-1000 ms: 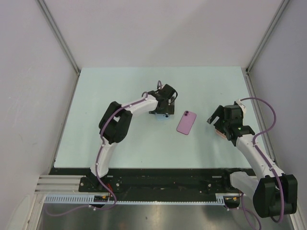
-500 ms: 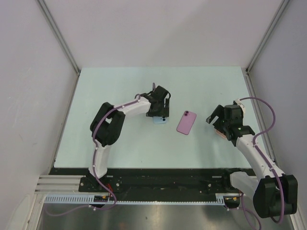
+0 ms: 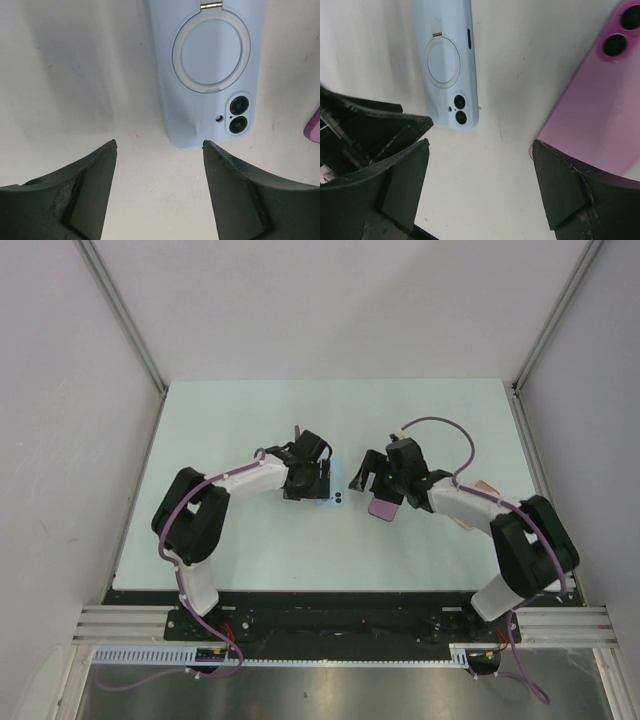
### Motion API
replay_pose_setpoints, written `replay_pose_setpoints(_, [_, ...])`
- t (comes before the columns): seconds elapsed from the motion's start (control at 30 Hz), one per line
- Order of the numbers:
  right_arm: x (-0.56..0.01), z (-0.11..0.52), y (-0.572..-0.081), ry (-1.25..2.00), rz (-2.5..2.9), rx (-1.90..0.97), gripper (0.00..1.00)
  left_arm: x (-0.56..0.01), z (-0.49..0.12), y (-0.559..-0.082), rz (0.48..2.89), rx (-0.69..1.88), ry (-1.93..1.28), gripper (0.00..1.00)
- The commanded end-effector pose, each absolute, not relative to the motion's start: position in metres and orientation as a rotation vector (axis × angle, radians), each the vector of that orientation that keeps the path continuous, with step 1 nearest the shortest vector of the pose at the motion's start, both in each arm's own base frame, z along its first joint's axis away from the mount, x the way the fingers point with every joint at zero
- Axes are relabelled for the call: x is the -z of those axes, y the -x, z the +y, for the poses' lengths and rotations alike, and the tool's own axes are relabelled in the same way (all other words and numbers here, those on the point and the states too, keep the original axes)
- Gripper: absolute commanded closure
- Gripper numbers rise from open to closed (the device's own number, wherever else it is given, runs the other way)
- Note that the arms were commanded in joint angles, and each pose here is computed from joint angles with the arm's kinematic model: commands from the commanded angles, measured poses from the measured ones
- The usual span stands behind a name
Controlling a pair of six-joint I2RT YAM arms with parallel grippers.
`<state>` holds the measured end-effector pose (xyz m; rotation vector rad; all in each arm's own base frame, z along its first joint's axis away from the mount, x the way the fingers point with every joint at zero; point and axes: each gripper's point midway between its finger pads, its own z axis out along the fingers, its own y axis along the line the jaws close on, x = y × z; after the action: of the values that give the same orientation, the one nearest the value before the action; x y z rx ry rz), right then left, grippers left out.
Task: Take the phone out of the phone case
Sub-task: Move the phone to the center of the board.
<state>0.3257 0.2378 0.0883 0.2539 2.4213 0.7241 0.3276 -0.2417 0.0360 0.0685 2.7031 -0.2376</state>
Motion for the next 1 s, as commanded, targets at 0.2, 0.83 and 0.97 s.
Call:
replay_pose_setpoints(0.2, [-0.034, 0.254, -0.345, -0.319, 2.547, -0.755, 0.13, -0.058, -0.231, -0.333, 2.656, 0.269, -0.002, 0.24])
replay_pose_setpoints(0.83, [-0.097, 0.194, -0.349, -0.319, 2.421, -0.605, 0.13, -0.035, -0.276, -0.339, 2.680, 0.323, 0.049, 0.00])
replay_pose_setpoints(0.97, [-0.103, 0.193, -0.341, -0.316, 2.427, -0.593, 0.13, -0.030, -0.286, -0.347, 2.658, 0.280, 0.049, 0.00])
